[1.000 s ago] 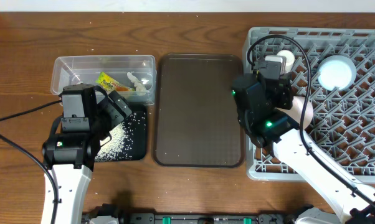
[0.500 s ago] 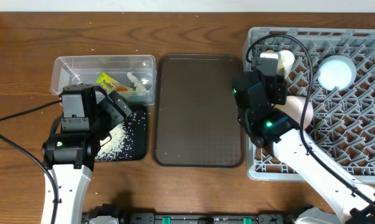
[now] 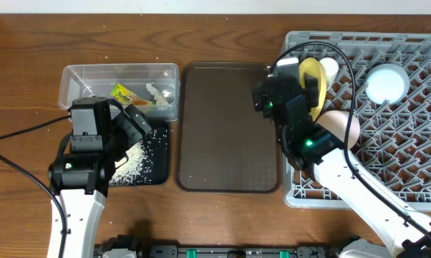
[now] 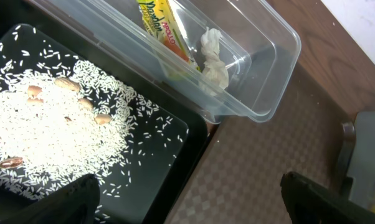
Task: Sort waste into correct bins and load items into the dishwasher rack
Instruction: 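Lower the yellow plate upright into the rack's left slots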
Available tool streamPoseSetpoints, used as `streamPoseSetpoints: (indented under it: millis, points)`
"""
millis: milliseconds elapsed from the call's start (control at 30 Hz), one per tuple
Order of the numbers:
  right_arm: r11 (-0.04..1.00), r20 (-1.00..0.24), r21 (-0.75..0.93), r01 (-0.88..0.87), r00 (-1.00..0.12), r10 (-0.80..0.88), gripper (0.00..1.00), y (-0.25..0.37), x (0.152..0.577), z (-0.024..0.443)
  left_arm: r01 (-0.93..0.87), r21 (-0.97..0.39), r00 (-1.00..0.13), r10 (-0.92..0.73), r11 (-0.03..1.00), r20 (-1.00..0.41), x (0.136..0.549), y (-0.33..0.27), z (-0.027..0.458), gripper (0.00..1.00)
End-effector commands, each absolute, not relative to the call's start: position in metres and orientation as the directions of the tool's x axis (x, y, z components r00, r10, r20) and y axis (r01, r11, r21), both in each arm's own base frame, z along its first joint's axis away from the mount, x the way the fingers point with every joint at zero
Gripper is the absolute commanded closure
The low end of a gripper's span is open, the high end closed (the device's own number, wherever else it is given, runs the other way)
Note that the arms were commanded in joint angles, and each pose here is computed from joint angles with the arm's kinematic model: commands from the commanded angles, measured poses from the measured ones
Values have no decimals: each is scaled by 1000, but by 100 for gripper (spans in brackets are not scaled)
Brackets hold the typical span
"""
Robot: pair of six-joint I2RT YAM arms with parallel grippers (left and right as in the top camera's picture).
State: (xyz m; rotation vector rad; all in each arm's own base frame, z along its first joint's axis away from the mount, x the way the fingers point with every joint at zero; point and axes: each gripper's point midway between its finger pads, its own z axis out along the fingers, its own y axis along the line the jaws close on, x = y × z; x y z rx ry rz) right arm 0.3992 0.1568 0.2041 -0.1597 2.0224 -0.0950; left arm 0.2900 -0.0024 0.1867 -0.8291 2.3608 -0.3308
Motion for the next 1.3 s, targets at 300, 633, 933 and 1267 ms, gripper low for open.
streamPoseSetpoints:
  millis: [300, 633, 933, 1267]
  points:
    - [972, -846, -89, -215, -499, -188, 1, 178, 388, 184, -486, -413, -608, -637, 770, -474, 292, 0, 191, 5]
    - [968, -809, -107, -226, -547, -217, 1, 175, 381, 170, -486, -413, -608, -637, 770, -474, 292, 0, 191, 5]
    - [967, -807, -109, -230, -548, -221, 1, 176, 379, 170, -486, -413, -608, -637, 770, -474, 292, 0, 191, 4]
    - [973, -872, -67, -222, -461, -166, 1, 164, 361, 227, -486, -413, -608, -637, 770, -474, 292, 0, 191, 5]
